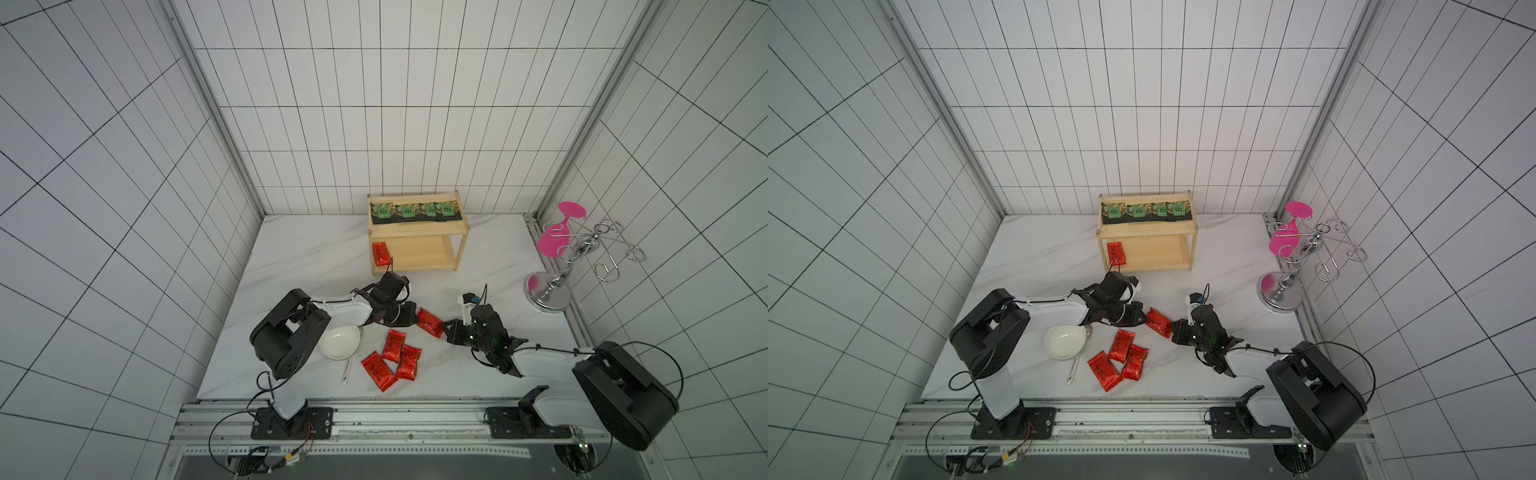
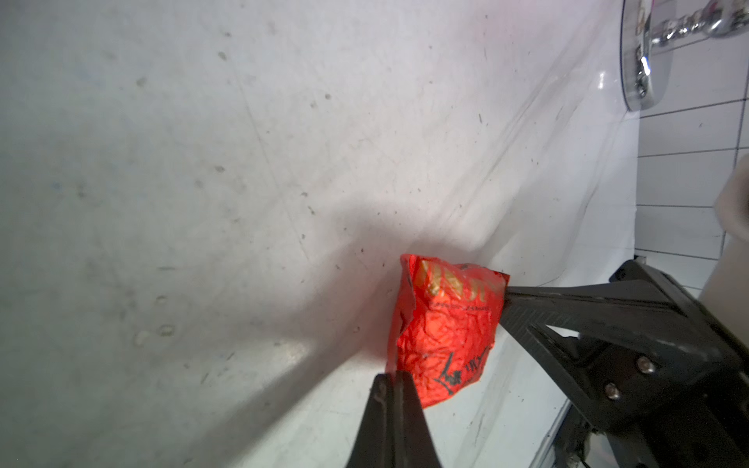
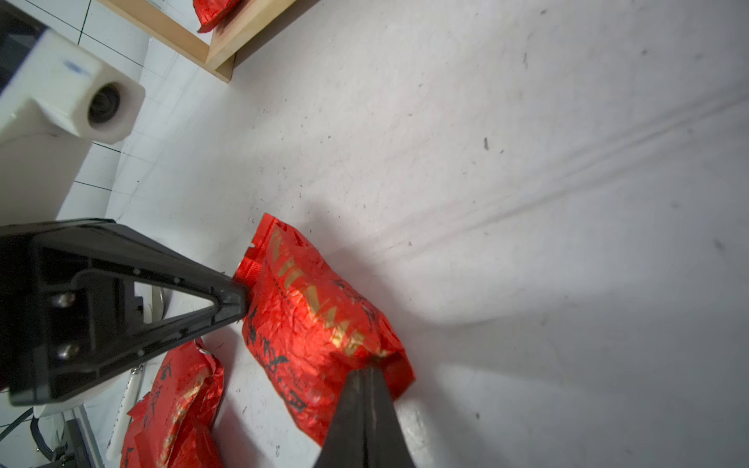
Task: Place the tea bags on the shelf by color
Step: Pick up the tea bag from the center of the board.
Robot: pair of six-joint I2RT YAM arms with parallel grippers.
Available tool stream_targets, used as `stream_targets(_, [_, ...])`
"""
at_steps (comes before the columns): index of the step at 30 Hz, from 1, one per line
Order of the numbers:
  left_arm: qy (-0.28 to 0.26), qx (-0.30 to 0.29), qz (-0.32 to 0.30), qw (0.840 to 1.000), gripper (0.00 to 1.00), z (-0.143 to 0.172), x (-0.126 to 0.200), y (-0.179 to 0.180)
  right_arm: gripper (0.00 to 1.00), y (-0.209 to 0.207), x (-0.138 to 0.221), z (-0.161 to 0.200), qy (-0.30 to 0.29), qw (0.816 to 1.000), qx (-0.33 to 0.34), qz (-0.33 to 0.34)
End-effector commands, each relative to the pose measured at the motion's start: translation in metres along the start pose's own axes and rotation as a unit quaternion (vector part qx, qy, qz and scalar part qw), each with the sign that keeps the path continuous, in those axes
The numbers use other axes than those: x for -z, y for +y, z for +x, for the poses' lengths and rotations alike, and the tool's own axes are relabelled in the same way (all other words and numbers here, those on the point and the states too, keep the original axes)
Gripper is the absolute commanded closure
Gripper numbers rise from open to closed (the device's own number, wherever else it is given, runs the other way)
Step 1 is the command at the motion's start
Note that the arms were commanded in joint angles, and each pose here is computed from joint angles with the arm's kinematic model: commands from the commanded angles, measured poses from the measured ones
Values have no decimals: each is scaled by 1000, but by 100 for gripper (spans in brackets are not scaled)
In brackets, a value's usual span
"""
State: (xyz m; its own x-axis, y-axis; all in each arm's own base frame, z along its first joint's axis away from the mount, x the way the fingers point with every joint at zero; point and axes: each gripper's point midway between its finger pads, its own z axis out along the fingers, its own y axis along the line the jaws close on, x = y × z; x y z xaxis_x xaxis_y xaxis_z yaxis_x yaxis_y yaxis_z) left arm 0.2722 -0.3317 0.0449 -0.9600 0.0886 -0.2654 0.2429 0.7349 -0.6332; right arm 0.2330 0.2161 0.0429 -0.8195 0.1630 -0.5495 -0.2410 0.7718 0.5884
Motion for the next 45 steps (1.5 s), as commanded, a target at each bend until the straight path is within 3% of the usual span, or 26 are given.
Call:
stream_targets(1, [-31, -8, 29, 999, 100, -12, 23, -14, 89, 1, 16, -10, -10, 1000, -26, 3])
stream_targets(5, [-64, -5, 78, 995, 100, -24, 50, -30, 81, 7, 31, -23, -32, 996, -76, -24])
stream_targets(11, [-87, 4, 143, 986, 100, -35, 79, -50, 66, 46, 39, -52, -37, 978, -139, -153])
stream_targets(14, [-88, 2, 152, 984, 100, -36, 83, -55, 61, 64, 45, -64, -47, 969, -133, -204])
stream_targets(26, [-94, 3, 161, 982, 100, -37, 91, -55, 58, 59, 67, -75, -93, 966, -138, -200])
stream_targets(35, [-98, 5, 179, 979, 100, -39, 95, -63, 57, 76, 59, -74, -68, 957, -147, -240])
stream_targets(39, [-99, 4, 183, 978, 100, -40, 96, -65, 65, 84, 54, -69, -55, 954, -144, -256])
stream_targets(45, [-99, 4, 185, 978, 100, -40, 96, -66, 90, 86, 55, -67, -56, 953, -144, -262])
